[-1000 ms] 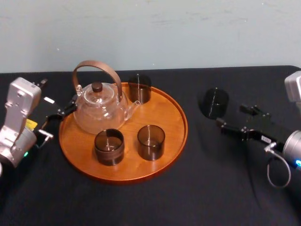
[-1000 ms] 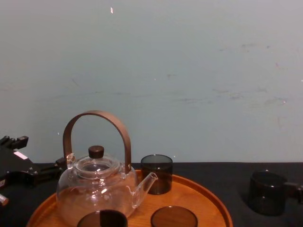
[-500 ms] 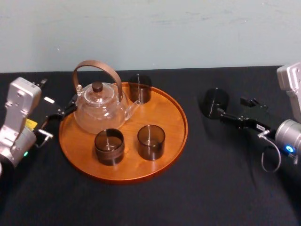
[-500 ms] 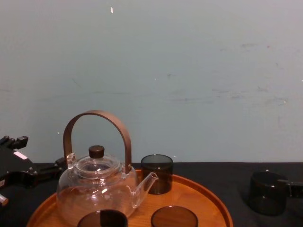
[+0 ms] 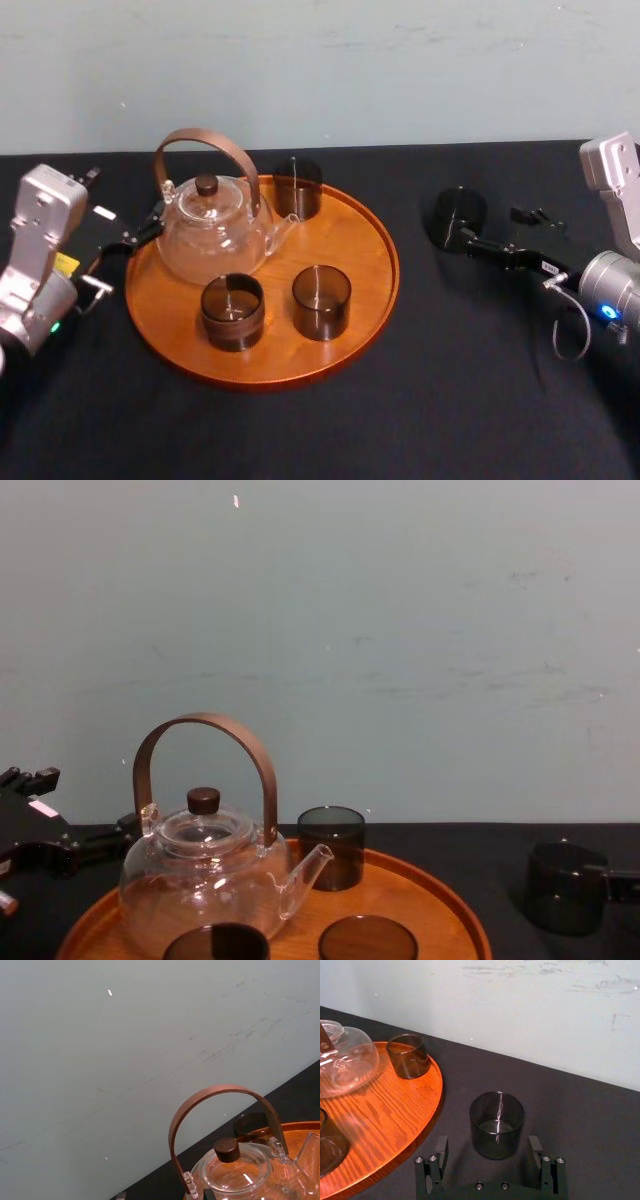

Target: Pick up the glass from the table and place it on the tray.

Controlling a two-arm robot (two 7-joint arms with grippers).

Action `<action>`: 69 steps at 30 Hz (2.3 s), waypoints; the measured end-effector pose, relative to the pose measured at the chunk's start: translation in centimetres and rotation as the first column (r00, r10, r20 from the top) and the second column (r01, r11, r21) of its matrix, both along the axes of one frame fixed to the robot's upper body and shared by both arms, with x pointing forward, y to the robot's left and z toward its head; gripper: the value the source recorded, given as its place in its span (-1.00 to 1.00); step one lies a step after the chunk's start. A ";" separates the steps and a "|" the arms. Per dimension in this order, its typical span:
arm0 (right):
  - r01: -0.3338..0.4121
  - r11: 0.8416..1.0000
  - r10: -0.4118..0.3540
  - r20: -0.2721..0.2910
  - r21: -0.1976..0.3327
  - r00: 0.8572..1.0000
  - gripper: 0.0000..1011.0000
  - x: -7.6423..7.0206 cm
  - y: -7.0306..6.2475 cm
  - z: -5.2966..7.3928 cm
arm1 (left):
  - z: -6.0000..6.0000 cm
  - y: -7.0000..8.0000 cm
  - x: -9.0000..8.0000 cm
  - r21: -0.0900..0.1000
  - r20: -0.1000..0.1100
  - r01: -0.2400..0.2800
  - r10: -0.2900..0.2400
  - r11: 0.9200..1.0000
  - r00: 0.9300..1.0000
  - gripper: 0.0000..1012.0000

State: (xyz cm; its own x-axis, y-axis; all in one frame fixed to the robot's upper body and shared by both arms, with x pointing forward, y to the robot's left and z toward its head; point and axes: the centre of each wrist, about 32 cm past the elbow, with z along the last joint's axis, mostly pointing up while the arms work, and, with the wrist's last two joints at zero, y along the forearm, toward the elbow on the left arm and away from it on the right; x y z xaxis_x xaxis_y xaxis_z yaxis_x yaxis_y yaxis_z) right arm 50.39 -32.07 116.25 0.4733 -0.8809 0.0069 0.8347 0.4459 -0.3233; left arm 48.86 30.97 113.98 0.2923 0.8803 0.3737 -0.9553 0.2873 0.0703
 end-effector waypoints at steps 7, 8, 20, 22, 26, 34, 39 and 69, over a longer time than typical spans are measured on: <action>0.005 1.000 -0.005 0.001 0.003 1.000 0.98 0.1 -0.1 -0.1 | 0.0 0.0 0.0 0.000 0.000 0.000 0.000 1.000 1.000 0.98; 0.006 1.000 -0.006 0.001 0.004 1.000 0.98 0.1 -0.1 -0.1 | 0.0 0.0 0.0 0.000 0.000 0.000 0.000 1.000 1.000 0.98; 0.011 1.000 -0.011 0.002 0.009 1.000 0.98 1.0 -0.1 -0.6 | 0.0 0.0 0.0 0.000 0.000 0.000 0.000 1.000 1.000 0.98; 0.013 1.000 -0.013 0.000 0.010 1.000 0.98 1.3 -0.1 -0.7 | 0.0 0.0 0.0 0.000 0.000 0.000 0.000 1.000 1.000 0.98; 0.018 1.000 -0.018 -0.003 0.012 1.000 0.98 1.9 -0.2 -0.9 | 0.0 0.0 0.0 0.000 0.000 0.000 0.000 1.000 1.000 0.98; 0.021 1.000 -0.021 -0.007 0.015 1.000 0.98 3.2 -0.3 -1.4 | 0.0 0.0 0.0 0.000 0.000 0.000 0.000 1.000 1.000 0.98; 0.015 1.000 -0.015 -0.007 0.016 1.000 0.98 4.2 -0.2 -1.6 | 0.0 0.0 0.0 0.000 0.000 0.000 0.000 1.000 1.000 0.98; -0.027 1.000 0.027 -0.026 0.015 0.999 0.98 7.6 0.4 -2.9 | 0.0 0.0 0.0 0.000 0.000 0.000 0.000 1.000 1.000 0.98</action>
State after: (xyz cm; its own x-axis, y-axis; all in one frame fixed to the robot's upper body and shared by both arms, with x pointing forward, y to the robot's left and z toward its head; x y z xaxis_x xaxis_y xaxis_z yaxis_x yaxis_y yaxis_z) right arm 57.95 -31.64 113.34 0.4966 -0.8678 -0.0184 0.8135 0.4727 -0.3387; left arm 48.86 30.97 113.98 0.2922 0.8803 0.3737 -0.9553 0.2873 0.0703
